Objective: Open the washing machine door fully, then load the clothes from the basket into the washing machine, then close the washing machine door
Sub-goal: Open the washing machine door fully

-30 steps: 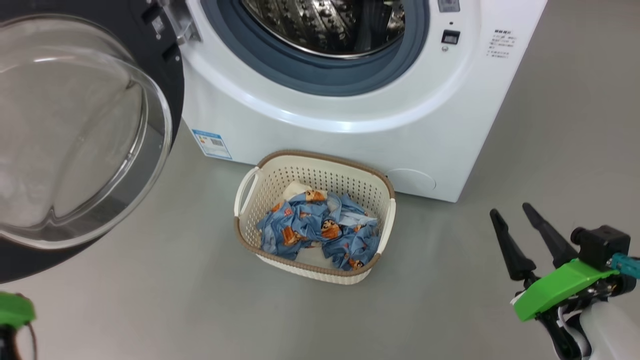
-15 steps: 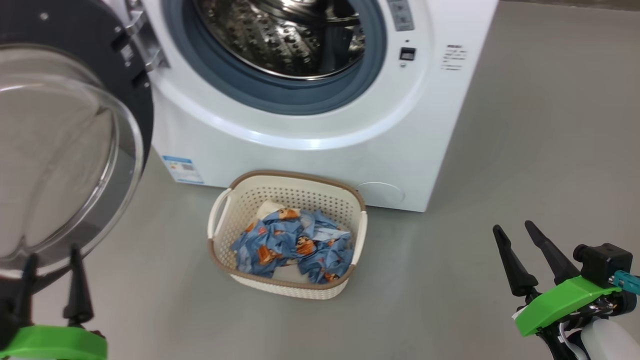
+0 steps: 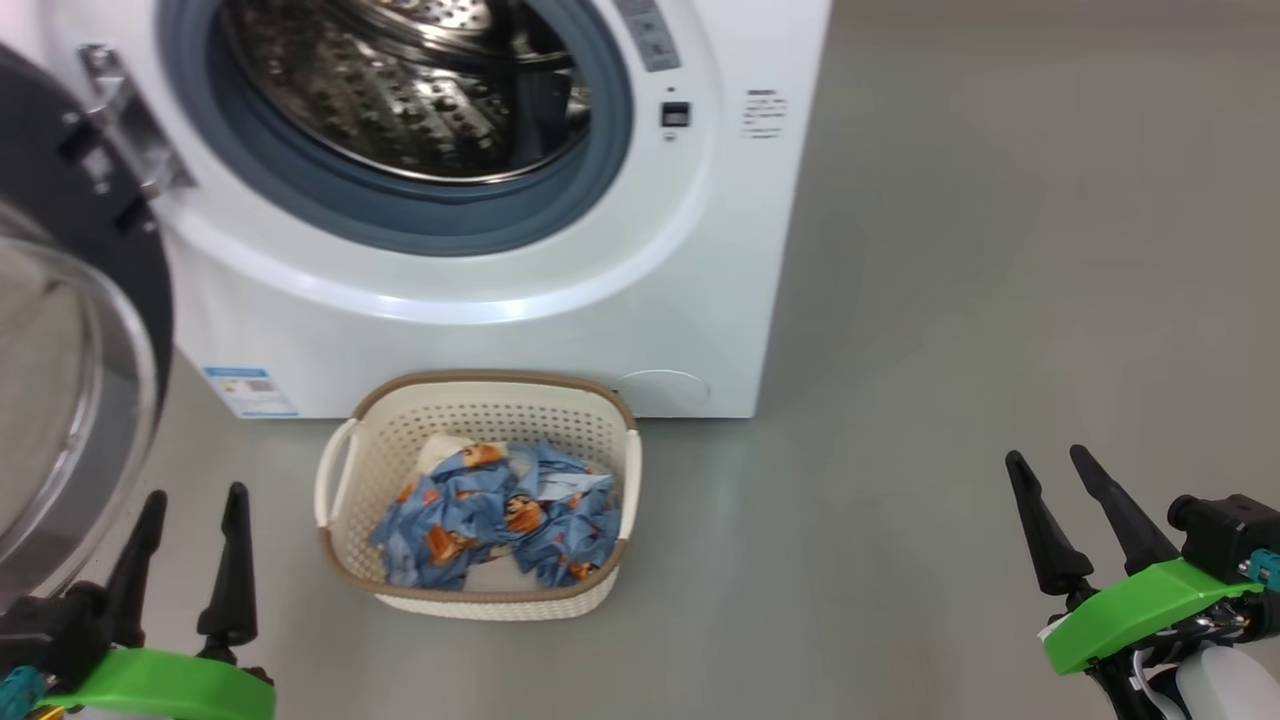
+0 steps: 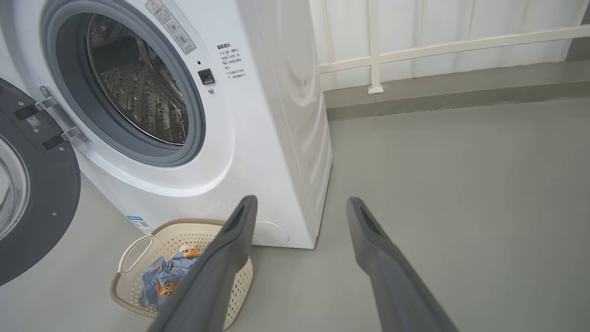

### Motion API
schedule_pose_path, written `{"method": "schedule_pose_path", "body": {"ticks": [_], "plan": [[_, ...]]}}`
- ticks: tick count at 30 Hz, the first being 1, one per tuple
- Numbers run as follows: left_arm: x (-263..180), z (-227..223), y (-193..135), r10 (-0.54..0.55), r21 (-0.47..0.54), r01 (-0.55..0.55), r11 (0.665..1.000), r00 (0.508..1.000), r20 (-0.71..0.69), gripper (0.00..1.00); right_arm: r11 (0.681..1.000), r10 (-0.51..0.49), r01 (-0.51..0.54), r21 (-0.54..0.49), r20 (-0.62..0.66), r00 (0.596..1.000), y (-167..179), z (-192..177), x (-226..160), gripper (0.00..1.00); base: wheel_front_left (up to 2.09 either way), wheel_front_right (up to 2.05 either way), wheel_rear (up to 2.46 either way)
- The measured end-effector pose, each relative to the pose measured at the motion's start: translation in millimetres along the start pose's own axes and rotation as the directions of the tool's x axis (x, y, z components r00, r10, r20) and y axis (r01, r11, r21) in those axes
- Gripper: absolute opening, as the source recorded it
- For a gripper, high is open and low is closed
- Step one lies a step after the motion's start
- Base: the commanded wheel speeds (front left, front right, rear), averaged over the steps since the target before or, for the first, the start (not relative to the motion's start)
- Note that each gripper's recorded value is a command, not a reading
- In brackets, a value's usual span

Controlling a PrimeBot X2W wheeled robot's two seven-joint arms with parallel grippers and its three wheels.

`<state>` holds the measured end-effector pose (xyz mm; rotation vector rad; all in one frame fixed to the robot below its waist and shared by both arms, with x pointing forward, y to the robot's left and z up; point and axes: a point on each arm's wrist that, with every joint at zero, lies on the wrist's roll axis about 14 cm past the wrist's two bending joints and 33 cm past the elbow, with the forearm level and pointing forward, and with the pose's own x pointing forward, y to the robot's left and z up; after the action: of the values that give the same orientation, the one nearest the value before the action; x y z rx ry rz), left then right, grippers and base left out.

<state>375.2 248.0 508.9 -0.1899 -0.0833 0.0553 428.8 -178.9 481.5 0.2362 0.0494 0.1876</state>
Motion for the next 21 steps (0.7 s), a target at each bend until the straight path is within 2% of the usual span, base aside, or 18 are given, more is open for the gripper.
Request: {"method": "schedule_pose_path", "body": {"ticks": [8, 21], "plan": [[15, -15, -31, -0.093, -0.032, 0.092, 0.995, 0.995, -0.035, 1.00, 0.996, -0.089, 0.089, 0.009, 0.021, 0.996, -27, 6, -18, 1.00, 0.00, 0.00, 0.00], [23, -32, -53, -0.160, -0.064, 0.156, 0.986, 0.984, -0.079, 1.00, 0.988, -0.155, 0.155, 0.016, 0.028, 0.987, -46, 7, -31, 1.00, 0.00, 0.00, 0.00]]}}
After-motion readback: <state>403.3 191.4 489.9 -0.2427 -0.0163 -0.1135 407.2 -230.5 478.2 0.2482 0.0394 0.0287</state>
